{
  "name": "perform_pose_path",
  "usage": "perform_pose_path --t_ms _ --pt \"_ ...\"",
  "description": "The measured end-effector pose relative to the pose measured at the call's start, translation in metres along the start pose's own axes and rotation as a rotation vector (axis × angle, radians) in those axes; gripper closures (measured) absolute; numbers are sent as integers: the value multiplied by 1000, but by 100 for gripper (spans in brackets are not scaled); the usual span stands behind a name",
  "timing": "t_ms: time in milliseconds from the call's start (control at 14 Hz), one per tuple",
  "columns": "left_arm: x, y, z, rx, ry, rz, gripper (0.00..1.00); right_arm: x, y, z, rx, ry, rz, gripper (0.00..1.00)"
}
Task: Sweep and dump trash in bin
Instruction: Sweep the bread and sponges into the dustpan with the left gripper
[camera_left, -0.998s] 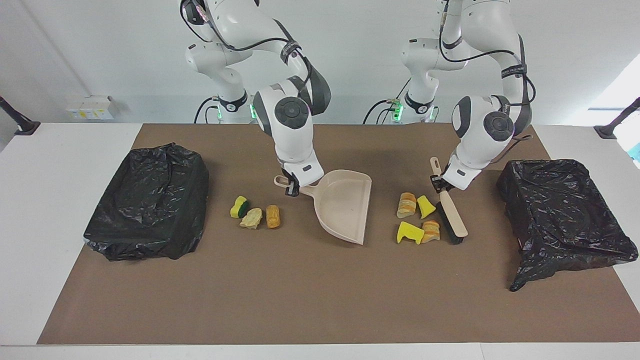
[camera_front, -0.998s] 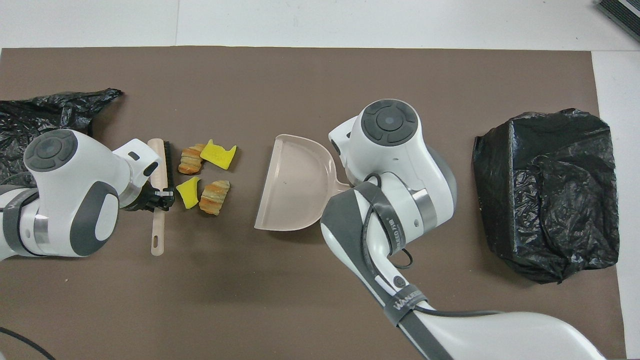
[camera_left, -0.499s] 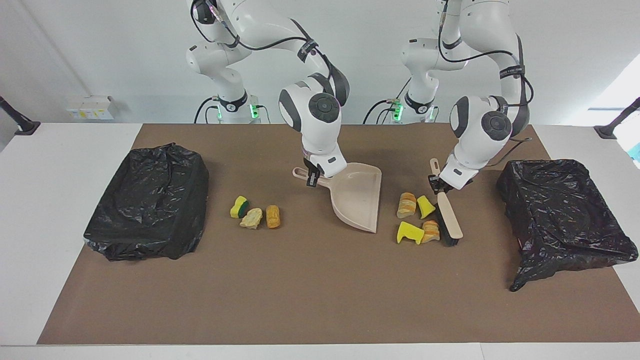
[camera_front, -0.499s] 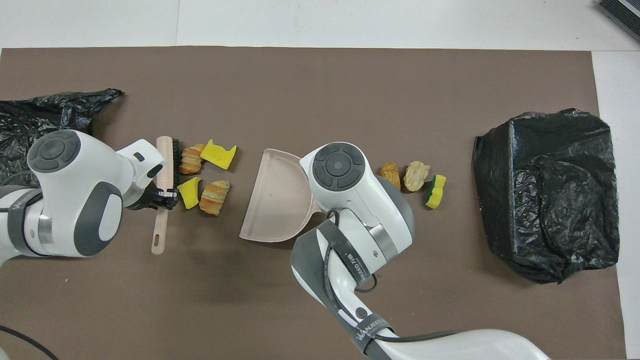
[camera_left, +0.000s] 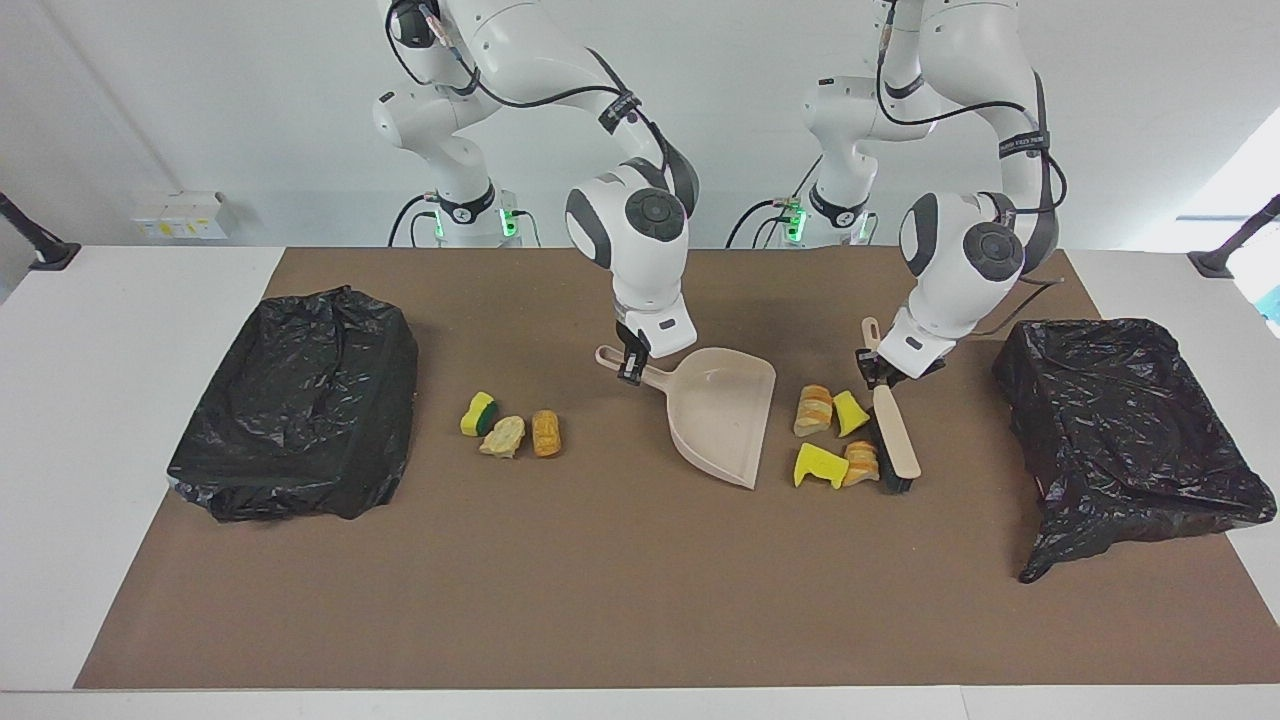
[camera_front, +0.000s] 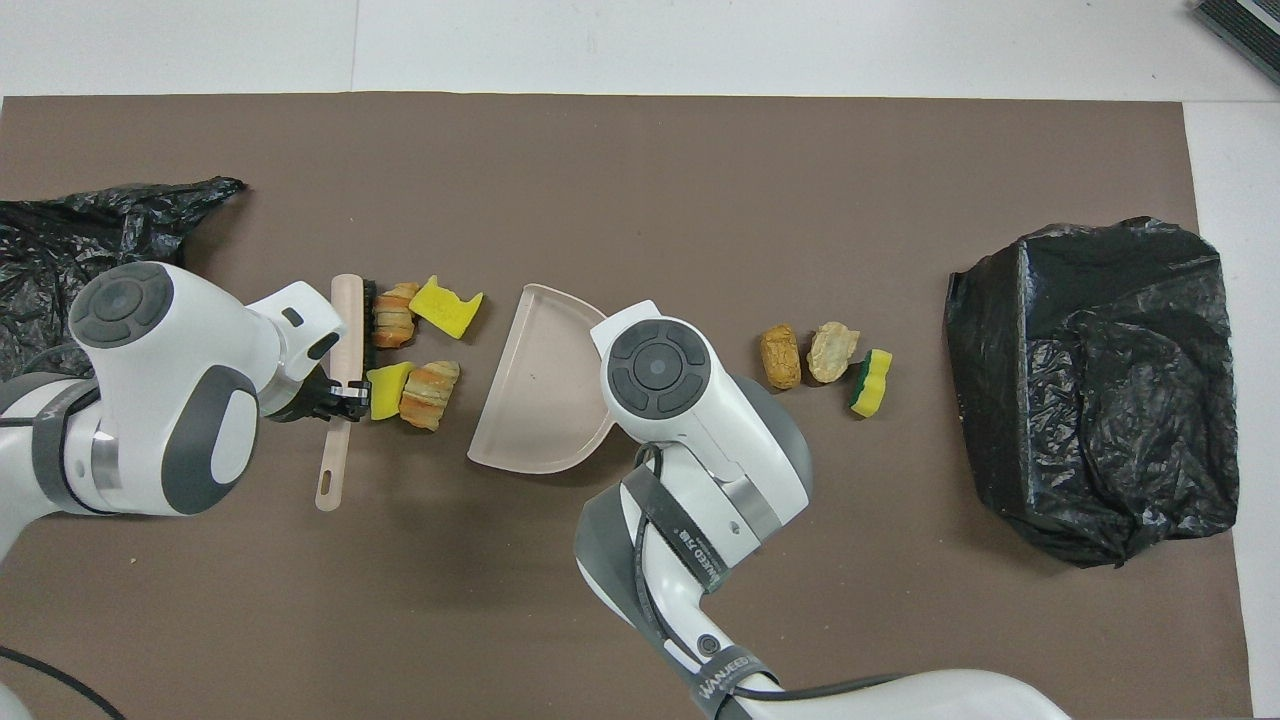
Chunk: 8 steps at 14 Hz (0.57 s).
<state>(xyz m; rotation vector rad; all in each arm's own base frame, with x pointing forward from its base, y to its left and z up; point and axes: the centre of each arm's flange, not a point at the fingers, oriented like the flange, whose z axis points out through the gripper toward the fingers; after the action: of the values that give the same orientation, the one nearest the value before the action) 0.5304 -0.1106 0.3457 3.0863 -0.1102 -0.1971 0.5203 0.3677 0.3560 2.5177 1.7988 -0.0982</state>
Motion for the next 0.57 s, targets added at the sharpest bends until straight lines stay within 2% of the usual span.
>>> perform_pose_path --t_ms 285,570 --pt "-15 71 6 -40 -18 14 75 -1 0 0 0 -2 0 68" --pt "-48 159 7 -65 -35 31 75 -1 0 1 1 -4 1 68"
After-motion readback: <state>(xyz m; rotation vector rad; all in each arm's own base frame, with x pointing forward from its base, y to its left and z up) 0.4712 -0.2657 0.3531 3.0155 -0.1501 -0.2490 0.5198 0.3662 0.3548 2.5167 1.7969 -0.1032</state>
